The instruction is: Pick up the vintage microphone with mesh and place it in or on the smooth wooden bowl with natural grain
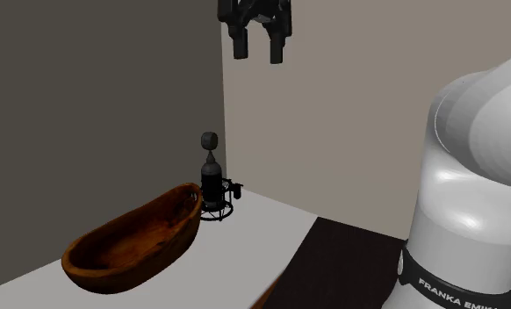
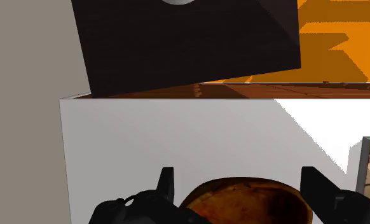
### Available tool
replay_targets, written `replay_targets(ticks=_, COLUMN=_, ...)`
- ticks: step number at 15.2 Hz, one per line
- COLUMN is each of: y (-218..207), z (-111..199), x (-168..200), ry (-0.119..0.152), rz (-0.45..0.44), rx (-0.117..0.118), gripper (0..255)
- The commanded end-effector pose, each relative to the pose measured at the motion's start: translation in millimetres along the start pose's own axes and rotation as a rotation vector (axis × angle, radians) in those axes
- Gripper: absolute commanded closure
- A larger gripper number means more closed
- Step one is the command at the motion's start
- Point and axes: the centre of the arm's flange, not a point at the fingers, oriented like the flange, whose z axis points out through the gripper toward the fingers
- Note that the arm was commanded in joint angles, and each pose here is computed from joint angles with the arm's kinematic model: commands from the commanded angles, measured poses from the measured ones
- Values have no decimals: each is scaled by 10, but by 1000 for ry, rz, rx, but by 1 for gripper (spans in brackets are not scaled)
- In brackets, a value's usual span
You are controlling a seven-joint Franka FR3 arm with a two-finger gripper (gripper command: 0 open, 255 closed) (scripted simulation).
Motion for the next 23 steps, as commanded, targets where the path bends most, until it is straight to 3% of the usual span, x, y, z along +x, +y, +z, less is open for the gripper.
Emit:
replay_targets(ticks=1, y=0, z=0, x=0, ry=0, rz=0, rx=0, gripper=0)
replay_targets(ticks=23, y=1605, z=1914, x=1525, ry=2, rz=-253, rx=30, gripper=0)
